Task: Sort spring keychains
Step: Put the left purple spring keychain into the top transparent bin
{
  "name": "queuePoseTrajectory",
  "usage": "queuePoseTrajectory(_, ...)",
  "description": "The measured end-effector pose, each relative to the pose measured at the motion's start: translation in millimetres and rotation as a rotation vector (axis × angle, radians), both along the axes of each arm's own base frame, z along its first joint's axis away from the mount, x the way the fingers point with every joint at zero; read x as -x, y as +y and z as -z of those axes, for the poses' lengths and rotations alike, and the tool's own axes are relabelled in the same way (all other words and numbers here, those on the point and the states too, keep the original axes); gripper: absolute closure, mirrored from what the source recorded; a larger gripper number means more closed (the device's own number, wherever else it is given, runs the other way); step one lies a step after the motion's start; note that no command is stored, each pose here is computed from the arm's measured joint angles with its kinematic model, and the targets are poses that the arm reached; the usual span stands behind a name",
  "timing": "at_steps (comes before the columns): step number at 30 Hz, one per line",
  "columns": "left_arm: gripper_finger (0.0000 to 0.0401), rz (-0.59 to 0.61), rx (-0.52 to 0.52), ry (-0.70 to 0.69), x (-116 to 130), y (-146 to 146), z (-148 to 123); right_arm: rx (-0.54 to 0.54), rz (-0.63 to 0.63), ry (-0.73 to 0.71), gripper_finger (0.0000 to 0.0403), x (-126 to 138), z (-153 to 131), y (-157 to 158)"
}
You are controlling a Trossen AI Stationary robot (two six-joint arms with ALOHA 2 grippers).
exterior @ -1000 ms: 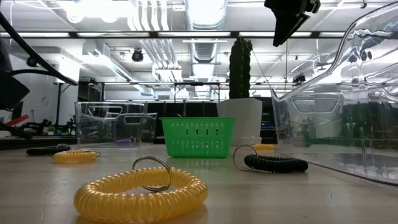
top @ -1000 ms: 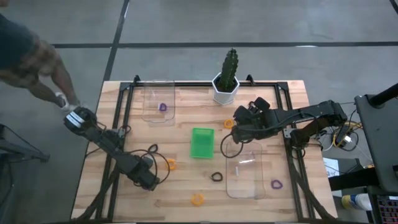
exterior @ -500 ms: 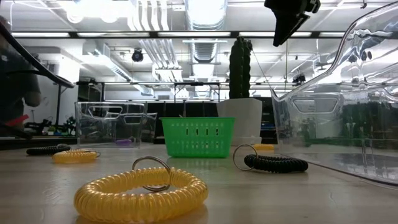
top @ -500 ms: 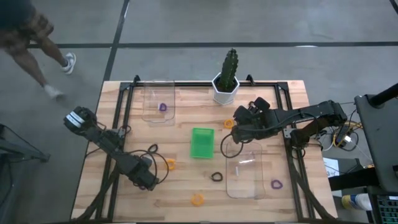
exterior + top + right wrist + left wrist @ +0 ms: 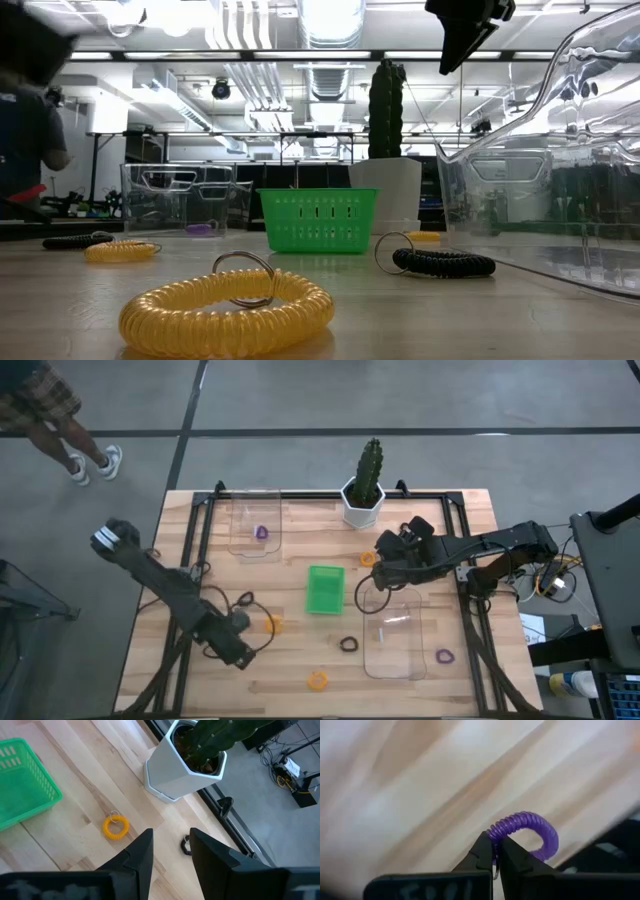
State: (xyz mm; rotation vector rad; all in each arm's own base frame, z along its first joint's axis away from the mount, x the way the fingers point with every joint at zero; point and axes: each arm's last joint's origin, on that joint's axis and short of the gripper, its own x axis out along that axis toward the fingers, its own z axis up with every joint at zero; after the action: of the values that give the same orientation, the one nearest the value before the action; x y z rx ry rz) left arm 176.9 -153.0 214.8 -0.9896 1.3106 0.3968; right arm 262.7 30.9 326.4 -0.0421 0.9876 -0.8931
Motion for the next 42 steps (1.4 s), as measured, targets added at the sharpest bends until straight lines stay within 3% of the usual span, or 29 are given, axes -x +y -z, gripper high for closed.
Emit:
queuePoseTrajectory(6, 0.0394, 0.022, -0.273, -0.635, -5.8, 13.6, -52.4, 0.000, 0.000, 0.000, 0.0273, 0.0, 0.0, 0.0)
queuePoseTrajectory(11, 0.0394, 0.081, -0.441, -0.960, -3.6, 20.9, -89.5, 0.001, 0.000, -0.001, 0.0275, 0.0, 0.0, 0.0)
queuePoseTrajectory(18, 0.0394, 0.178, -0.548, -1.228, -1.8, 22.4, -121.9, 0.004, 0.000, -0.001, 0.0282, 0.0, -0.1, 0.0)
queuePoseTrajectory(27, 0.0394, 0.295, -0.545, -1.492, -1.9, 17.4, -145.3, 0.007, 0.001, -0.002, 0.0273, -0.1, -0.2, -0.1)
queuePoseTrajectory(34, 0.0394, 0.282, -0.552, -1.524, -2.5, 17.3, -148.4, 0.008, 0.002, -0.003, 0.0278, -0.1, -0.2, -0.2)
queuePoseTrajectory(42, 0.0394, -0.112, -0.571, -1.192, -16.4, 34.5, -120.8, 0.007, 0.004, -0.005, 0.0280, -0.1, -0.2, -0.2)
